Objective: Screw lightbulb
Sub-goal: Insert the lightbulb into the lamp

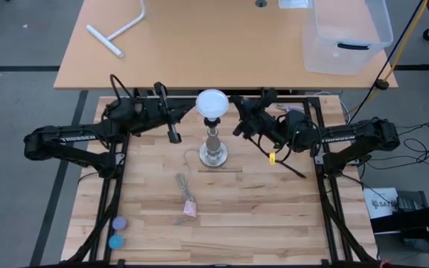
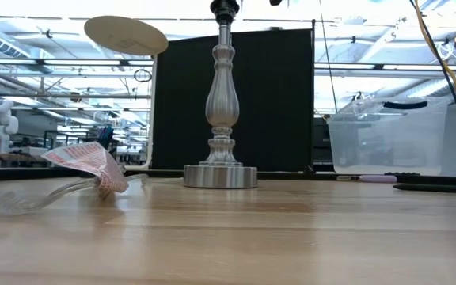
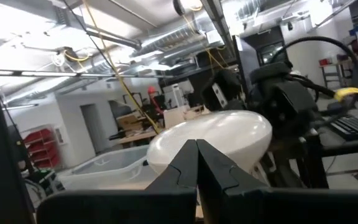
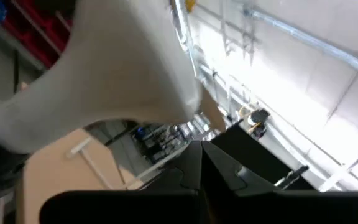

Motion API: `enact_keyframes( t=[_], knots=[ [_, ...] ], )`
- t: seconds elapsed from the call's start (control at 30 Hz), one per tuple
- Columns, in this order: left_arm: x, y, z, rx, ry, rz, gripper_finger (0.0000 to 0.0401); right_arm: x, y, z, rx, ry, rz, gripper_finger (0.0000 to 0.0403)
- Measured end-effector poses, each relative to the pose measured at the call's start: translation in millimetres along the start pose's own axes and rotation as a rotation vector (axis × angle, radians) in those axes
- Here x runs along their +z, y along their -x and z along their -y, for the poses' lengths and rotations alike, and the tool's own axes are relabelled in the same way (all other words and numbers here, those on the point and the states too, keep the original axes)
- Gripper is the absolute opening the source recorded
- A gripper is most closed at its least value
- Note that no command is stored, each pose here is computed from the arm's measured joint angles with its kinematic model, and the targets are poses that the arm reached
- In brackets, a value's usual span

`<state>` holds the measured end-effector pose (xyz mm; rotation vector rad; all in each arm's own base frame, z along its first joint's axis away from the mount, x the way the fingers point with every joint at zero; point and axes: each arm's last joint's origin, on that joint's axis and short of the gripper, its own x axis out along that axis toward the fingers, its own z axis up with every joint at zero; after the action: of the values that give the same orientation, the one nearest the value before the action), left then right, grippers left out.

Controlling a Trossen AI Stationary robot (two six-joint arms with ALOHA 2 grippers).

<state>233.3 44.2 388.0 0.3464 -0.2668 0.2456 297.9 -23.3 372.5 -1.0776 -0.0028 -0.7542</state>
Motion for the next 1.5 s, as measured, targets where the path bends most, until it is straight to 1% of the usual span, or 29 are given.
enact_keyframes(
  t=[0.13, 0.27, 0.47, 0.57, 0.73, 0.87, 0.97, 1.1, 1.23, 1.37, 1.5],
  knots=[
    [0.7, 0.0, 1.8, -0.007, -0.012, 0.003, 0.0, 2.0, 0.0, 0.5, 0.011, 0.016, 0.065, 0.0],
    [0.9, 0.0, 2.4, -0.006, -0.018, 0.003, 0.0, 2.9, 0.4, 0.3, 0.014, 0.024, 0.073, 0.0],
    [-3.5, 0.1, -4.3, 0.058, -0.027, -0.042, 0.0, 10.3, 5.0, -3.3, 0.046, 0.009, 0.118, 0.0],
    [-11.0, -3.7, -7.8, 0.079, -0.03, -0.073, 0.0, 15.2, 8.2, -5.3, 0.06, -0.001, 0.137, 0.0],
    [-31.4, -13.7, -14.3, 0.109, -0.042, -0.147, 0.0, 21.8, 13.3, -10.2, 0.099, -0.028, 0.154, 0.0],
    [-35.2, -15.0, -22.8, 0.154, -0.031, -0.148, 0.0, 24.5, 17.2, -17.3, 0.161, -0.022, 0.151, 0.0],
    [-30.9, -11.2, -26.2, 0.188, -0.033, -0.145, 0.0, 24.4, 18.7, -21.7, 0.201, -0.003, 0.143, 0.0],
    [-9.1, 1.9, -29.2, 0.218, -0.029, -0.07, 0.0, 18.8, 15.4, -21.4, 0.197, -0.009, 0.104, 0.0],
    [2.5, 8.7, -21.2, 0.164, 0.006, -0.033, 0.0, 8.1, 7.6, -14.9, 0.134, -0.01, 0.031, 0.0],
    [5.3, 9.0, -8.7, 0.082, 0.021, -0.03, 0.0, -1.6, 0.1, -6.9, 0.073, -0.028, 0.007, 0.0],
    [5.0, 8.3, 0.7, 0.038, -0.008, -0.045, 0.0, -6.7, -3.7, -1.9, 0.036, -0.027, 0.0, 0.0]
  ],
)
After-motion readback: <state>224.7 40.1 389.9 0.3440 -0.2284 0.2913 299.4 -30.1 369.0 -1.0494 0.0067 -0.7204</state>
